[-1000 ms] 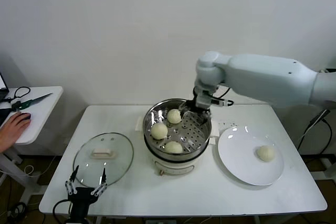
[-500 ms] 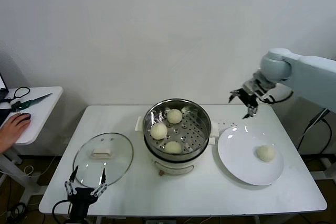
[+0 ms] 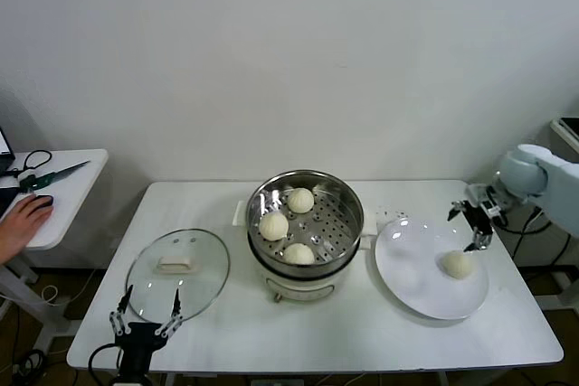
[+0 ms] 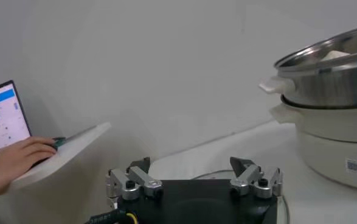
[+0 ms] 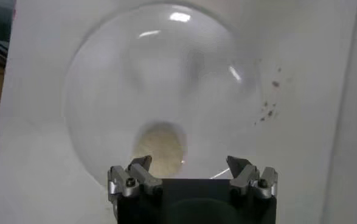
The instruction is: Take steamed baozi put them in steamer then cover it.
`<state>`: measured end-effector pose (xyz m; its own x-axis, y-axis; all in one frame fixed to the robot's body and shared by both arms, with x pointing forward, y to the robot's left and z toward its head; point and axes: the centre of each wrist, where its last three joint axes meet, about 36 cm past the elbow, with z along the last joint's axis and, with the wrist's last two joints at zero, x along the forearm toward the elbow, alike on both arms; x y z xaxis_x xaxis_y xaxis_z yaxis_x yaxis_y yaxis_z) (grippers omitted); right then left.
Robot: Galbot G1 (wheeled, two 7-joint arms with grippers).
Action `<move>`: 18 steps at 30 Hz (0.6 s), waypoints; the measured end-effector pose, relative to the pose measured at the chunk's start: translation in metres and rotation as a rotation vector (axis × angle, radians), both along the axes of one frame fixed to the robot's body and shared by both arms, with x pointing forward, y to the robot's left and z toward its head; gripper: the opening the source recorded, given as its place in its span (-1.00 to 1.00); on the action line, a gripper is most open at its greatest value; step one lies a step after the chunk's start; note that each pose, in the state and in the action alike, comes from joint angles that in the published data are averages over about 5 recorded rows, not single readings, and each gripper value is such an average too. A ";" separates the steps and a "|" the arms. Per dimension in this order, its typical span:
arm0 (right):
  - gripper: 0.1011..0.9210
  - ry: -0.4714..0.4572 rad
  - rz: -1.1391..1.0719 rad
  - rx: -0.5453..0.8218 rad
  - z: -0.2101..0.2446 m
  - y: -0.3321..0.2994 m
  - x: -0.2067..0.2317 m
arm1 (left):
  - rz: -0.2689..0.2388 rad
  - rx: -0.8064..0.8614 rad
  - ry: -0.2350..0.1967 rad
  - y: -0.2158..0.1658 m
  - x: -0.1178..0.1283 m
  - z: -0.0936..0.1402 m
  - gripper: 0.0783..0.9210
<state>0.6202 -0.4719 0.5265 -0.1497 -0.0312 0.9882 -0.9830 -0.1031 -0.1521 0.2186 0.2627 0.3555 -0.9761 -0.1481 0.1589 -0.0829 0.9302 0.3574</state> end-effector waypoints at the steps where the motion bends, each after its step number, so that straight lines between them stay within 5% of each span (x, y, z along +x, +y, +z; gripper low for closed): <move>1: 0.76 0.005 -0.011 -0.003 -0.007 -0.003 -0.001 | 0.001 0.001 0.001 0.000 0.000 0.000 0.77; 18: 0.76 0.049 -0.103 0.006 -0.067 -0.015 -0.004 | 0.011 0.011 0.017 0.000 0.001 -0.008 0.77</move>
<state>0.6157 -0.4874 0.4595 -0.1042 -0.0239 0.9943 -0.9946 -0.0001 -0.1042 0.2193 0.2632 0.3480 -0.9716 -0.1608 0.1734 -0.0873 0.9253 0.3691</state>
